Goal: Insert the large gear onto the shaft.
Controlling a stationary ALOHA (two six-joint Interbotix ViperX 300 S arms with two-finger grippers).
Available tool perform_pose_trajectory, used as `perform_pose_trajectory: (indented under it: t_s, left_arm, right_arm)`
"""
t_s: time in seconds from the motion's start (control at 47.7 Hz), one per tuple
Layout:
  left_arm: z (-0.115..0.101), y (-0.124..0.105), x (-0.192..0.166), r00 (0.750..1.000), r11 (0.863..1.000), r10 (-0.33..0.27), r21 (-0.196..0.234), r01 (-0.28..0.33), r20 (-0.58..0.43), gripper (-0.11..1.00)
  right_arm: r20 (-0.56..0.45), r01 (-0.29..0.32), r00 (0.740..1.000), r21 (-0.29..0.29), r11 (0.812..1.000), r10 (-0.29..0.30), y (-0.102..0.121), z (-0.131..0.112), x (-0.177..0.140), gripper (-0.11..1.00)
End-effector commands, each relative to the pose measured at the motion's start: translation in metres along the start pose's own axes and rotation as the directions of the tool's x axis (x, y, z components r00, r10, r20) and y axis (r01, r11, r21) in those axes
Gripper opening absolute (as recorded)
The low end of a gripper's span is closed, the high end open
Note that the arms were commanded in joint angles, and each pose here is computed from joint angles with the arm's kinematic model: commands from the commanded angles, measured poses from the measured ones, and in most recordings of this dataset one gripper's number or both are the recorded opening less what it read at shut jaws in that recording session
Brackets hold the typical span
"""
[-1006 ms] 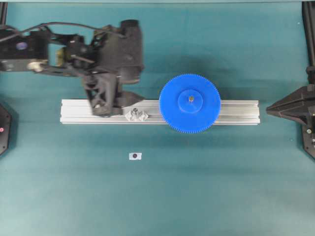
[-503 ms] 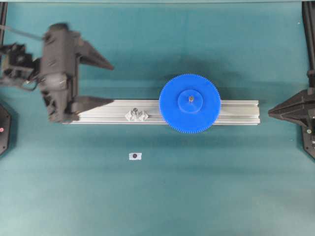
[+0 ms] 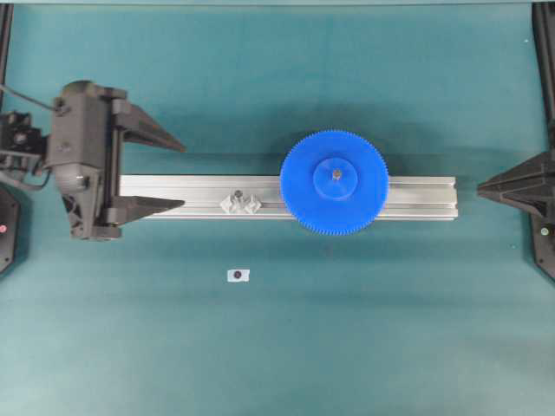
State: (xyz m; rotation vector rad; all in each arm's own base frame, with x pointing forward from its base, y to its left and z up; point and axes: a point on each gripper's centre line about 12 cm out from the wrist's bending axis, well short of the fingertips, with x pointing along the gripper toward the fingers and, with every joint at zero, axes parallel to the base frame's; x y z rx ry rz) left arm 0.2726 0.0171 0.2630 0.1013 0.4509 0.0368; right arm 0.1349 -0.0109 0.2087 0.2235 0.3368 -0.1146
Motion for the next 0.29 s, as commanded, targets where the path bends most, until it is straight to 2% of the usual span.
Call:
perform_pose_trajectory:
  t_s: [0.0,0.272]
  left_arm:
    - [-0.008,-0.002,-0.007,0.999,1.0,0.0,-0.013,0.001,0.045,0.87]
    - [-0.04,-0.007,-0.034,0.989,1.0,0.006,-0.025,-0.002,0.149,0.87]
  right_arm:
    - [0.006,0.001,1.0,0.008,1.0,-0.001,0.0,0.002,0.0,0.1]
    - [0.013,0.0,1.0,0.015,1.0,0.0,-0.003,-0.012,0.004,0.1]
